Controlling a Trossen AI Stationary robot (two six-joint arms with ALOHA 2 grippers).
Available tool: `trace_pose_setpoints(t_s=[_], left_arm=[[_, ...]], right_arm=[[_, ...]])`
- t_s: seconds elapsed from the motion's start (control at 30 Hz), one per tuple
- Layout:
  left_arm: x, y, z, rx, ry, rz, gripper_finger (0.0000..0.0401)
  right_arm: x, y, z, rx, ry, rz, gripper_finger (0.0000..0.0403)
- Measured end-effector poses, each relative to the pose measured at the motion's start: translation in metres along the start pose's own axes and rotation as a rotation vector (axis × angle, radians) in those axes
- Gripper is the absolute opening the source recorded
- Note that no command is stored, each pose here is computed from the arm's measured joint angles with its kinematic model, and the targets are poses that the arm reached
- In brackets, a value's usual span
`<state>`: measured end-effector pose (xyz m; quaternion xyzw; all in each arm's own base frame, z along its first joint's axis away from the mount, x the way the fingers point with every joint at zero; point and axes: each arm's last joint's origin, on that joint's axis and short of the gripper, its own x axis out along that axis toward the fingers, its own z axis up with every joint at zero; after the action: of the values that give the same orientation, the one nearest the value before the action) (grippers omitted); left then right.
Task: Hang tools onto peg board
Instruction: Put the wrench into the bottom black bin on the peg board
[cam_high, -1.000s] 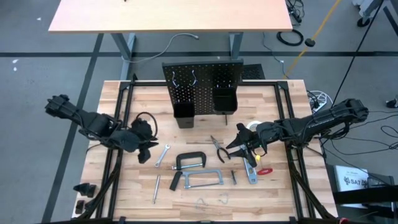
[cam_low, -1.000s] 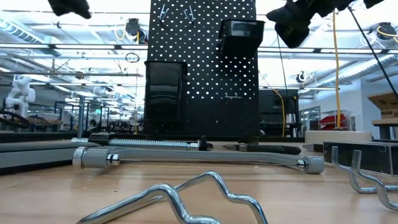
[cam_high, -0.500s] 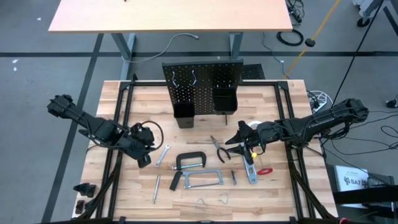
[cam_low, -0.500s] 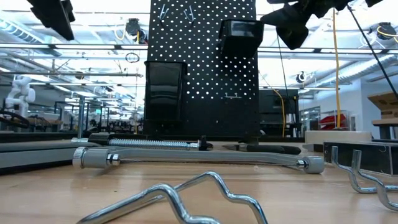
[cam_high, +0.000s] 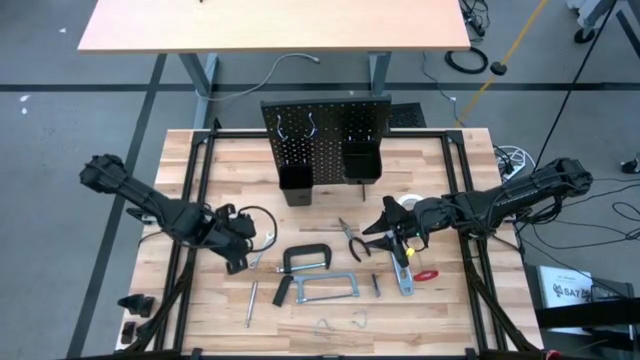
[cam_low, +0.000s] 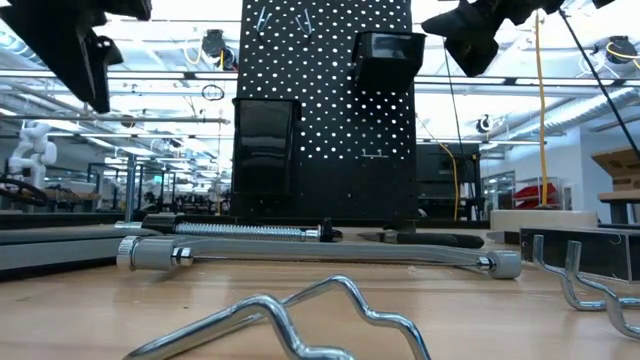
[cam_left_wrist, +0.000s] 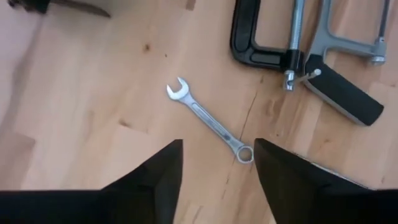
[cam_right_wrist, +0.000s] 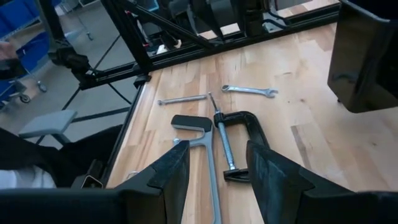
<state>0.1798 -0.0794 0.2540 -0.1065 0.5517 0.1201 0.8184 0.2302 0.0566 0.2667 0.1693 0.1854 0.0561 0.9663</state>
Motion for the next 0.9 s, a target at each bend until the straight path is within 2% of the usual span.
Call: trace_pose_setpoints(t_s=[0.23,0.43,0.6,0.83,0.9], left_arm=[[0.015,-0.002,0.008,-0.214,0.029,0.041,0.0226],[0.021,-0.003,0.009,-0.293,0.033,0.079,0.0226],[0.028,-0.005,0.010,-0.317,0.047,0.091,0.0226],[0.062,-0.008,-0.001,-0.298,0.048,0.009,0.0226],[0.067,-0.005,-0.005,-0.307,0.049,0.026,0.0226]], right_arm=[[0.000,0.001,0.002,0.026,-0.019,0.011,0.0153],[0.000,0.002,0.002,0.033,-0.019,0.012,0.0153],[0.000,0.001,0.002,-0.003,-0.018,0.011,0.0153],[0.000,0.001,0.002,-0.100,-0.020,0.007,0.0153],[0.000,0.001,0.002,-0.117,-0.019,0.006,0.0153]])
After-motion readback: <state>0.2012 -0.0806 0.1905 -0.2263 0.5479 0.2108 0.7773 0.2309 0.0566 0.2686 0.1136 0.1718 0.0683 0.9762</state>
